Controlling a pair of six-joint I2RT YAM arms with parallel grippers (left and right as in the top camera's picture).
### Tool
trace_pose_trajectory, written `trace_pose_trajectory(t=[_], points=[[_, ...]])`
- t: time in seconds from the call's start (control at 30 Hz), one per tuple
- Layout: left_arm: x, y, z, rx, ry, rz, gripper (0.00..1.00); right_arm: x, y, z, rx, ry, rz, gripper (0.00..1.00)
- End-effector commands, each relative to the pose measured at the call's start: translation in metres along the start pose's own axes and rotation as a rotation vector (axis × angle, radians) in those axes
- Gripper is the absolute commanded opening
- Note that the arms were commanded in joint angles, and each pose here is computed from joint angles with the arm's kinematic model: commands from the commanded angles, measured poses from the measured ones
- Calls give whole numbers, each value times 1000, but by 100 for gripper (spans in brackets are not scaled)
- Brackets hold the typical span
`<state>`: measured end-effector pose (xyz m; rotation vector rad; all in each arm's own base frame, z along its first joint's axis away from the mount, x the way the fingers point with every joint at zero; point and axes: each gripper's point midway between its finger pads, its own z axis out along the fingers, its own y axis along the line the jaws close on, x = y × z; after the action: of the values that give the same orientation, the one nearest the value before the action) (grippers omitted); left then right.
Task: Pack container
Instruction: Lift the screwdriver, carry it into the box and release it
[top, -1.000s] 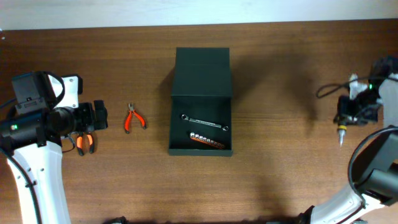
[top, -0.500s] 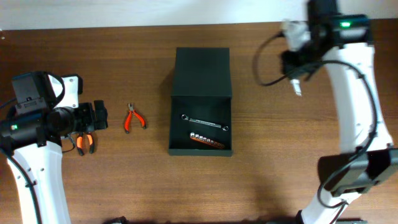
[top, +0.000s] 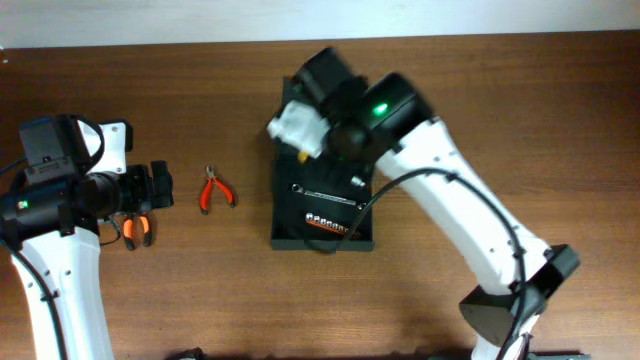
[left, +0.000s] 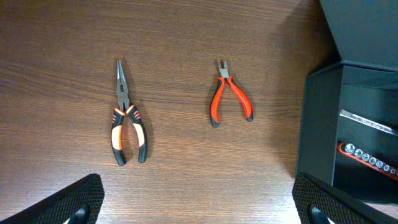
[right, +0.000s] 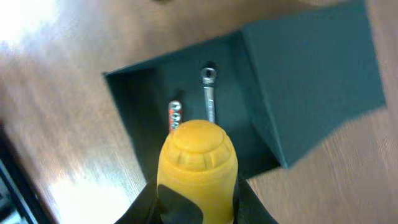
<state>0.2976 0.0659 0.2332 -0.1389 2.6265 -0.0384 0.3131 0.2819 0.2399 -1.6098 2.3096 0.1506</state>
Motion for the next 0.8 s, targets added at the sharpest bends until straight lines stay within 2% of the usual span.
trace_pose_trajectory(t=[0.0,0.47,0.73,0.77], points=[[-4,-1,-7,9,-22,15,99,6,7,31,-54,70,-115,4],[-2,-2,-6,9,-17,14,99,46,13,162,-234,303,-105,4],[-2,-2,-6,9,-17,14,99,54,15,180,-257,340,-100,4],[-2,-2,-6,9,-17,14,99,54,15,180,-257,340,-100,11]])
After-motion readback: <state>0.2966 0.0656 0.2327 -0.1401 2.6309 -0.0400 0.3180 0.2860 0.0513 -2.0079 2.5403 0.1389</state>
